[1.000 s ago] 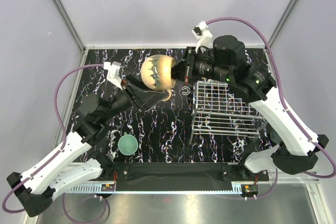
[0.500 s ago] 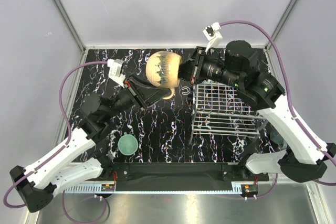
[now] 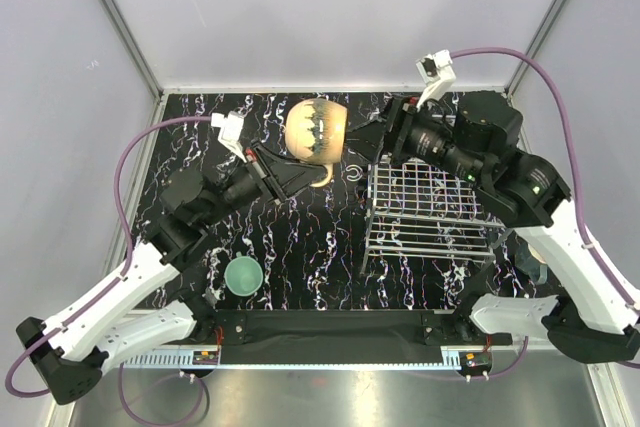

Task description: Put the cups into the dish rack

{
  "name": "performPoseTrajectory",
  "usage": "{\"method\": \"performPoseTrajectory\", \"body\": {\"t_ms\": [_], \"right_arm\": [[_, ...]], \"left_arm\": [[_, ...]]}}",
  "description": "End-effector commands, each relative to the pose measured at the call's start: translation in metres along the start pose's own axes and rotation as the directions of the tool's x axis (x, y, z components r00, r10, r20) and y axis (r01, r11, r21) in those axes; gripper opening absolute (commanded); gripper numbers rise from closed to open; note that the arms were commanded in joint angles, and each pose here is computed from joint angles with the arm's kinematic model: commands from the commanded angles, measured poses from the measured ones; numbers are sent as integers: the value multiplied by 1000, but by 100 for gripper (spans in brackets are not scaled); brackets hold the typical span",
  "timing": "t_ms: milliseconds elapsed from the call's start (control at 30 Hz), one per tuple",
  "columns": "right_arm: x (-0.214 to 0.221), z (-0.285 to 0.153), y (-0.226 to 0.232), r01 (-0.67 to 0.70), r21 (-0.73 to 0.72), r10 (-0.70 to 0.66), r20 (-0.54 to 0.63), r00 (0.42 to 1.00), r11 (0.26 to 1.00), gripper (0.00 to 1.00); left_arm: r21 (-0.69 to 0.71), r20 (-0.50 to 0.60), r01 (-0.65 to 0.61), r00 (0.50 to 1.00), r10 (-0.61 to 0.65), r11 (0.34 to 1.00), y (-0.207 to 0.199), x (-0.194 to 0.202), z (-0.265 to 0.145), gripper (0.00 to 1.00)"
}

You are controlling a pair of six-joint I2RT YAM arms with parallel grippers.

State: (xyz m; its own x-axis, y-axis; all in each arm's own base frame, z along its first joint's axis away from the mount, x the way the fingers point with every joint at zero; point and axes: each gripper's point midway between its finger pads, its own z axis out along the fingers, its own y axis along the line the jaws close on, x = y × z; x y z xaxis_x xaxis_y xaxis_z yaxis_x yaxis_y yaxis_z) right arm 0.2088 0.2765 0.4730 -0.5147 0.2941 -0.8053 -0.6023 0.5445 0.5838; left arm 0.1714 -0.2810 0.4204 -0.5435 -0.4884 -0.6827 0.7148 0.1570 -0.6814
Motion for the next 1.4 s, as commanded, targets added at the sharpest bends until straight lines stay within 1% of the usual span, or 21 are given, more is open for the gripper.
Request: {"method": "performPoseTrajectory", "body": {"t_ms": [0, 100, 167, 200, 267, 333, 400, 467, 567, 667, 700, 767, 800, 867, 900, 967, 1000, 1067, 1100, 1167, 1367], "right_arm": [[-18, -20, -17, 66, 117, -76, 78, 994, 991, 68], [-17, -37, -54, 104, 304, -131, 72, 989, 947, 68], [-12, -52, -80, 140, 426, -176, 47, 983, 894, 67], [-10, -58, -88, 149, 459, -187, 38, 982, 876, 66], [-7, -75, -103, 160, 525, -207, 32, 978, 836, 66], [-7, -88, -109, 152, 554, -211, 43, 977, 819, 66], [-14, -109, -117, 99, 612, -201, 101, 974, 784, 63], [-15, -129, -132, 86, 700, -209, 92, 973, 709, 62], [-11, -147, -151, 114, 791, -230, 34, 973, 601, 62], [-6, -156, -162, 150, 833, -246, -18, 969, 532, 62], [-5, -157, -164, 161, 838, -250, -30, 968, 522, 62], [1, -157, -173, 205, 856, -256, -89, 963, 474, 62], [4, -157, -176, 216, 862, -255, -105, 961, 459, 62], [8, -156, -179, 239, 862, -255, -133, 958, 446, 63], [9, -155, -180, 243, 860, -256, -137, 957, 449, 63], [11, -152, -177, 244, 844, -257, -131, 957, 478, 63], [10, -152, -176, 243, 840, -259, -127, 957, 486, 63], [10, -150, -173, 246, 826, -263, -123, 957, 508, 63], [9, -151, -172, 244, 825, -263, -120, 957, 510, 62], [5, -157, -170, 238, 827, -273, -107, 956, 509, 62], [-3, -169, -168, 234, 830, -306, -81, 949, 506, 61]], "left_arm": [[61, 150, -148, 979, 137, 987, -47, -55, -3, 0], [-36, 100, -241, 965, 244, 970, -30, -55, 3, 0], [-74, 71, -295, 951, 300, 953, -23, -57, 5, 0], [-93, 55, -355, 931, 361, 930, -18, -59, 7, 0], [-138, 20, -397, 915, 403, 907, -5, -61, 15, 0], [-181, -18, -449, 891, 453, 875, 13, -61, 23, 0], [-197, -52, -492, 869, 492, 848, 27, -66, 34, 0], [-214, -97, -506, 862, 497, 836, 45, -69, 40, 0], [-218, -139, -534, 846, 515, 817, 71, -73, 55, 0], [-223, -182, -616, 788, 588, 756, 93, -79, 71, 0], [-224, -237, -648, 761, 604, 728, 116, -73, 80, 0], [-227, -266, -676, 736, 623, 701, 126, -80, 92, 0], [-231, -312, -687, 723, 616, 689, 150, -72, 101, 0], [-218, -316, -699, 710, 629, 681, 158, -75, 115, 0], [-211, -347, -701, 706, 618, 682, 178, -66, 124, 0], [-203, -327, -706, 702, 633, 678, 184, -73, 141, 0], [-199, -360, -697, 706, 610, 689, 206, -62, 149, 0], [-190, -360, -698, 704, 612, 691, 214, -66, 162, 0], [-171, -384, -686, 708, 593, 708, 231, -52, 169, 0], [-146, -367, -679, 712, 598, 719, 234, -52, 182, 0], [-43, -383, -618, 736, 558, 785, 262, -12, 202, 0]]}}
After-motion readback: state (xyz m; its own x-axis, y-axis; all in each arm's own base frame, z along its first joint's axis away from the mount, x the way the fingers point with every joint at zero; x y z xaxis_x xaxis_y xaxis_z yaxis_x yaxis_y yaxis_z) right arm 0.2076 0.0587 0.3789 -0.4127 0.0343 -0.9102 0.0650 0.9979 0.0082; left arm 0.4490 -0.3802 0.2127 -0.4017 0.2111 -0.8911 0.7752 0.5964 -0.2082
